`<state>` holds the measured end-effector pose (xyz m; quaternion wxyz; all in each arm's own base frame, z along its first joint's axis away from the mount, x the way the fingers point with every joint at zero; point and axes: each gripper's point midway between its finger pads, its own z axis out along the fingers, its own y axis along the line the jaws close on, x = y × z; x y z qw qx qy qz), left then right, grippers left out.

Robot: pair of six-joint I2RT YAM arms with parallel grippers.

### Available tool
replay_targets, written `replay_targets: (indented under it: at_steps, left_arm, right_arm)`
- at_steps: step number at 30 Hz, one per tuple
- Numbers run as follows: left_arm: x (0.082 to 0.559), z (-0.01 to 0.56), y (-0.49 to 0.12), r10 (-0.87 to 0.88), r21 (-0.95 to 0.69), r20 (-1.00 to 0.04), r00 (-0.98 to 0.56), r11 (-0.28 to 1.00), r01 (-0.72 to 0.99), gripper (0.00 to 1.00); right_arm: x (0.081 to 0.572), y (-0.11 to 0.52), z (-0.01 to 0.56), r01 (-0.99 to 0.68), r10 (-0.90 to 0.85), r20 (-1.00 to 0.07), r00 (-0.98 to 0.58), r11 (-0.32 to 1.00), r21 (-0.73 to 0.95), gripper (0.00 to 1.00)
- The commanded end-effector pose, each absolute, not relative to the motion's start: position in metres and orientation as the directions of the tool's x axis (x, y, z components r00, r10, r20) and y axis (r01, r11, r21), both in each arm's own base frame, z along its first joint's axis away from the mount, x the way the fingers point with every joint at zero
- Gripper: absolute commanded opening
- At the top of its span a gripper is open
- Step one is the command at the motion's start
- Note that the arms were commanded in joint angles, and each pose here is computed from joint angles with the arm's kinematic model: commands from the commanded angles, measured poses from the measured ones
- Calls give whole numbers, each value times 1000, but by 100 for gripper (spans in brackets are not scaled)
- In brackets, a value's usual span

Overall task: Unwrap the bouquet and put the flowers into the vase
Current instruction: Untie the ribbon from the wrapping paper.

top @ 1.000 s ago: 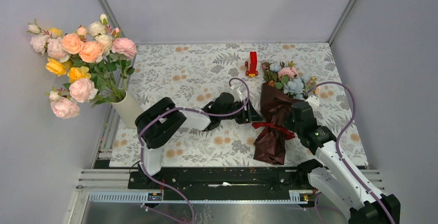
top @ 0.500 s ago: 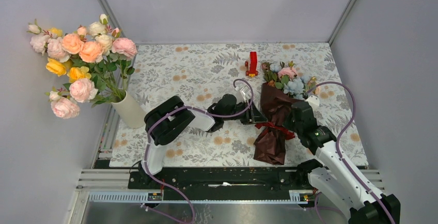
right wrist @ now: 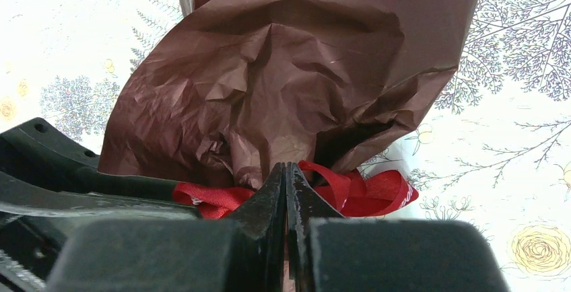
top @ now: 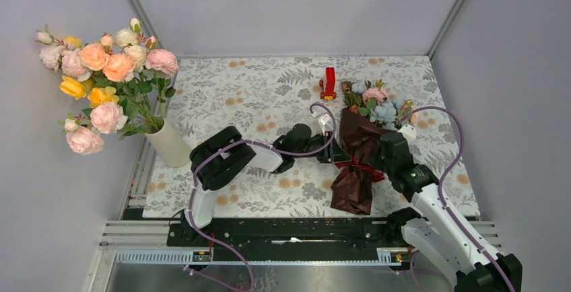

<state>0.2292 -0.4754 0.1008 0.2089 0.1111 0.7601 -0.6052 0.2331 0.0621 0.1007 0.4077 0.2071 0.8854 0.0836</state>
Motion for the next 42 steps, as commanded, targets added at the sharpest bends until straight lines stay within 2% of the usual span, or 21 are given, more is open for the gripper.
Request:
replay_targets:
  at_steps: [1, 8, 19, 27, 35, 42]
  left_arm:
    - [229, 130, -483, -75, -805, -573, -816, 236, 544, 29]
    - [228, 130, -479, -54, -751, -628, -776, 302, 587, 18]
    - [232, 137, -476, -33, -667, -707, -707, 365, 650, 14]
    - [234, 137, -480, -26, -656, -714, -699, 374, 656, 14]
    - [238, 141, -477, -41, -630, -738, -673, 399, 667, 0]
    - [245, 151, -469, -51, -582, -778, -627, 436, 687, 0]
  right_arm:
    - [238, 64, 111, 293, 453, -697, -556, 892, 345, 0]
    - [237, 64, 112, 291, 458, -698, -551, 889, 353, 0]
    - [236, 66, 111, 285, 459, -693, -556, 888, 360, 0]
    - [236, 66, 111, 284, 459, -691, -558, 888, 361, 0]
    - [236, 66, 110, 284, 456, -692, -560, 890, 356, 0]
    - [237, 59, 109, 285, 426, -714, -556, 904, 318, 0]
